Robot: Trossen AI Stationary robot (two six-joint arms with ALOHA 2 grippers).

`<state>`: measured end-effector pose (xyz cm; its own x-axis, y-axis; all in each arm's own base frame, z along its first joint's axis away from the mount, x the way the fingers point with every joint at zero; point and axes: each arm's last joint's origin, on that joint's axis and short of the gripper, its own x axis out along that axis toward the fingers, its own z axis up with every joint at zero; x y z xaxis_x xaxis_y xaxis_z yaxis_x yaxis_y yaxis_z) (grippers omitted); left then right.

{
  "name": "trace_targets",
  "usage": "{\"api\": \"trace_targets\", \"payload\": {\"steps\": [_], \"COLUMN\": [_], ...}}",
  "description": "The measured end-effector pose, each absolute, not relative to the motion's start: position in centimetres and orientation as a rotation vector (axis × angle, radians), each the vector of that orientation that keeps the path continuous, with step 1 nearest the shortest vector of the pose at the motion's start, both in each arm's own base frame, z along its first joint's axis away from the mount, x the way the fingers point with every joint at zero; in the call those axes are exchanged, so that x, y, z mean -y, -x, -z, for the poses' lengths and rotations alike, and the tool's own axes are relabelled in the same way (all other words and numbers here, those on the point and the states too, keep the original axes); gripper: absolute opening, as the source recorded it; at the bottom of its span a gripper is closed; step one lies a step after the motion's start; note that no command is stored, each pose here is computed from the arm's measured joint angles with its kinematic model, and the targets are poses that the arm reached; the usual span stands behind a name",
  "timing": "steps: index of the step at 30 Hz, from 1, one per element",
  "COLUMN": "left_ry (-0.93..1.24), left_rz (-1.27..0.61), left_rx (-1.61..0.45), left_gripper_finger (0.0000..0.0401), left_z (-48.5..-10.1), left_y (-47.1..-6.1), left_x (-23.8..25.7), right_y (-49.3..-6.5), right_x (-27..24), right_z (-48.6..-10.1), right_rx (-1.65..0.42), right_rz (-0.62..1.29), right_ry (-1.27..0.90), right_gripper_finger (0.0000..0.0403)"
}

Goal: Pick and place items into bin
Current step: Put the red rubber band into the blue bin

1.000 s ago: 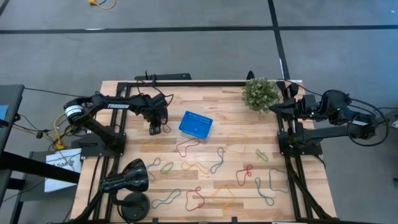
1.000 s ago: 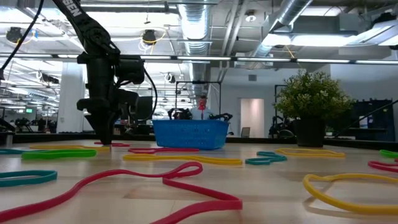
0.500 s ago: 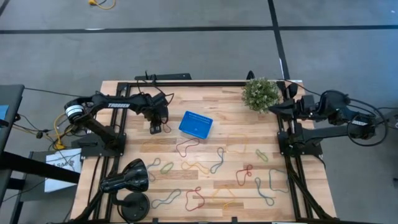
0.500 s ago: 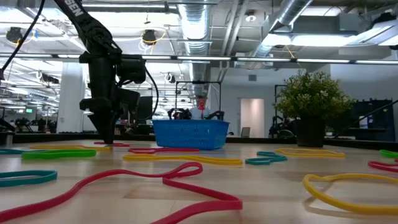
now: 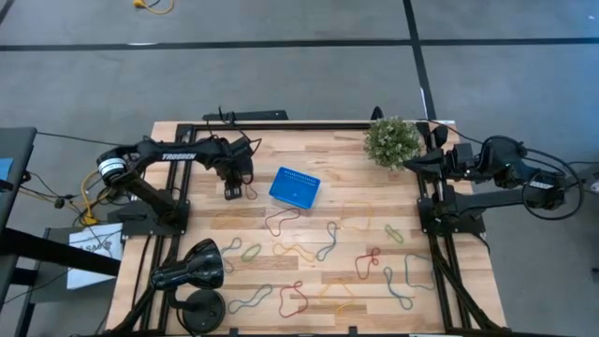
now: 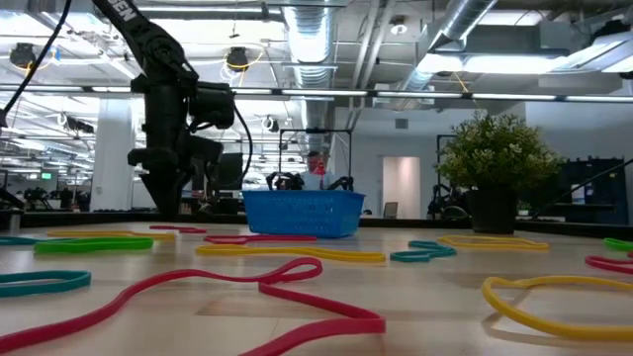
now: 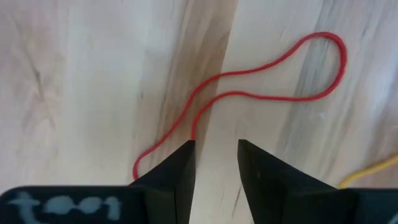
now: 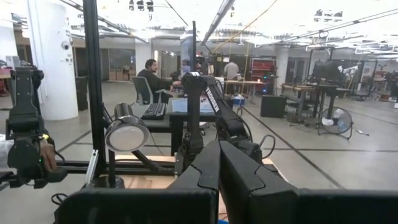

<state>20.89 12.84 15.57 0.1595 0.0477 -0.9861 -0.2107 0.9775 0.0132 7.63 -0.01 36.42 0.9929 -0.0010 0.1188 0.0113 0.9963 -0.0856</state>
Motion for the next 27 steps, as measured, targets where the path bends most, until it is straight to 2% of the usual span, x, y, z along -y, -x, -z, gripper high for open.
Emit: {"api": "trace_targets", "payload": {"steps": [9, 19, 27], "left_ry": [0.112, 0.093, 0.051], "left_rz": [-0.24, -0.248, -0.3], "left_rx": [-1.453, -1.433, -1.4], "left_gripper_finger": [0.0107, 0.0107, 0.0107], "left_z": [-15.8, -14.1, -14.1], "left_y": [-20.7, -20.0, -20.3], "left_x": [-12.9, -12.6, -13.1], "right_y": [-7.6, -7.7, -8.1], "right_x": [0.0, 0.0, 0.0], "right_z": [-36.3, -36.2, -36.1], "right_rx": [0.103, 0.1, 0.082], "right_rz": [0.005, 0.005, 0.004], "right_ry": [0.086, 0.086, 0.086], "right_gripper_finger": [0.0, 0.0, 0.0]}}
